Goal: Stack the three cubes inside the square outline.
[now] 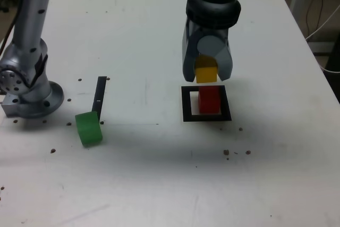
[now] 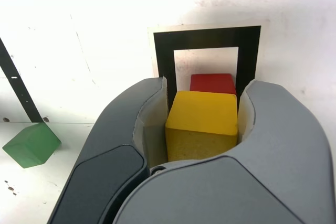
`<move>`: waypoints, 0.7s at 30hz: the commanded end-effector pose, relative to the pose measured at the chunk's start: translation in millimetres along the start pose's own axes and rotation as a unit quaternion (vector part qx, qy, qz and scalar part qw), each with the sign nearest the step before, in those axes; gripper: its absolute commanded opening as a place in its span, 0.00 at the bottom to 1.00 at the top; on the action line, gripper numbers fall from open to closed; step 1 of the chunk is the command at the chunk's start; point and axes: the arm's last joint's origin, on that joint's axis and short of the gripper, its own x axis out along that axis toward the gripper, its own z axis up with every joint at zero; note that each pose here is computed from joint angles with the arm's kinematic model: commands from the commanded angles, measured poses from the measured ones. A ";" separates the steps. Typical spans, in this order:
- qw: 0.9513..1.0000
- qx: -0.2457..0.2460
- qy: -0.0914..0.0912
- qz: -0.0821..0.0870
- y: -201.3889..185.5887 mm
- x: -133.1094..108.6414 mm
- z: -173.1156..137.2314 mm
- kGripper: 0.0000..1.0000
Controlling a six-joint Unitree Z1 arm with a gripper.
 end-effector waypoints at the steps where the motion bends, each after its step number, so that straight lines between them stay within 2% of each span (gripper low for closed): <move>1: 1.000 -0.002 0.008 -0.001 1.6 7.3 3.9 0.00; 9: 1.000 -0.003 0.014 -0.003 1.8 14.2 6.5 0.00; 17: 1.000 0.000 0.020 -0.015 -1.6 9.6 2.1 0.00; 21: 1.000 0.000 0.017 -0.018 -7.1 7.5 2.1 0.00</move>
